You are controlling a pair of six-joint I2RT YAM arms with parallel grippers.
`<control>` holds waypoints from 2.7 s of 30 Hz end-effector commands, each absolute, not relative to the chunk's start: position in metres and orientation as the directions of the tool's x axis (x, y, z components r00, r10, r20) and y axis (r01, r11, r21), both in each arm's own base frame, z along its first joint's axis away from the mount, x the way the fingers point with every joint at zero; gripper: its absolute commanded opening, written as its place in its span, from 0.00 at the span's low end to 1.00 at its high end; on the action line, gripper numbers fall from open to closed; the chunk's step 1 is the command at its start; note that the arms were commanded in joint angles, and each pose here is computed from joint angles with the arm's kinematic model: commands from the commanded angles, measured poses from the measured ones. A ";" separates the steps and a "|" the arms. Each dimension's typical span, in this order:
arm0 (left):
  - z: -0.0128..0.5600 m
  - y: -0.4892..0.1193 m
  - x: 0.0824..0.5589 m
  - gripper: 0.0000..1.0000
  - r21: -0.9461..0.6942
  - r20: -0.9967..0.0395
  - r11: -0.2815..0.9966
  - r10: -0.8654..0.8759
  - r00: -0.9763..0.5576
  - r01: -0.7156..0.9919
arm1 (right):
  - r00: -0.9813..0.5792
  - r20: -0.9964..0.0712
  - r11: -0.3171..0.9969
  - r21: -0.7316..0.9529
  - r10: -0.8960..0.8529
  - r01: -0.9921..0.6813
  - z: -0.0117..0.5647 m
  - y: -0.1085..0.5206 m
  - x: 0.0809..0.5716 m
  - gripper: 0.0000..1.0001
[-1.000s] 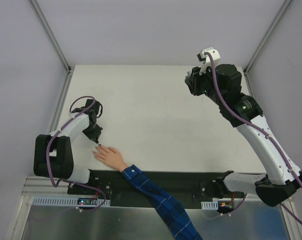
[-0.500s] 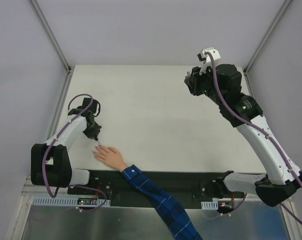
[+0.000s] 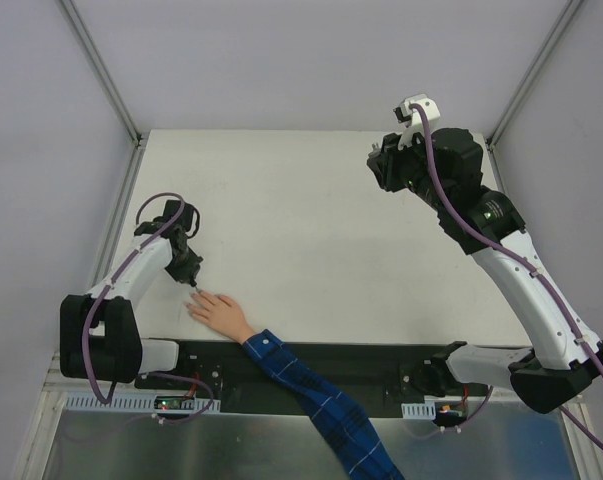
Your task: Paint the nails
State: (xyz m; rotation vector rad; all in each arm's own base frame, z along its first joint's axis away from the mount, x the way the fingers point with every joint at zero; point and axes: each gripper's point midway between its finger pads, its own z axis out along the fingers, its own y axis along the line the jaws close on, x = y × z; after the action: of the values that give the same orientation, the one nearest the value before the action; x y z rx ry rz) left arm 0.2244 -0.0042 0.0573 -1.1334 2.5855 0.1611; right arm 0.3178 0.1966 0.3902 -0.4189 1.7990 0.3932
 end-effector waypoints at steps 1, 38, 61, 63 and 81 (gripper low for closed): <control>0.051 -0.001 0.214 0.00 0.018 -0.299 0.661 -0.712 -0.635 -0.750 | -0.184 -0.983 0.876 0.067 -0.024 -0.478 0.420 0.192 0.312 0.00; 0.050 0.010 0.228 0.00 0.040 -0.340 0.636 -0.717 -0.609 -0.771 | -0.189 -0.981 0.875 0.066 -0.030 -0.479 0.418 0.195 0.316 0.00; 0.059 0.008 0.246 0.00 0.000 -0.360 0.643 -0.714 -0.600 -0.766 | -0.193 -0.981 0.875 0.066 -0.032 -0.480 0.415 0.195 0.316 0.00; 0.060 0.009 0.247 0.00 0.000 -0.365 0.646 -0.711 -0.601 -0.763 | -0.196 -0.980 0.876 0.066 -0.034 -0.479 0.414 0.195 0.317 0.00; 0.045 0.006 0.213 0.00 0.059 -0.292 0.633 -0.729 -0.620 -0.772 | -0.189 -0.981 0.872 0.069 -0.028 -0.484 0.417 0.194 0.313 0.00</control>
State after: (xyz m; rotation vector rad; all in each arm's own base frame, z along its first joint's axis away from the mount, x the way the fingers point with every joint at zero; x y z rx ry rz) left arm 0.2293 0.0020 0.0448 -1.1781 2.5974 0.2219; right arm 0.3176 0.1970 0.3900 -0.4212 1.7996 0.3959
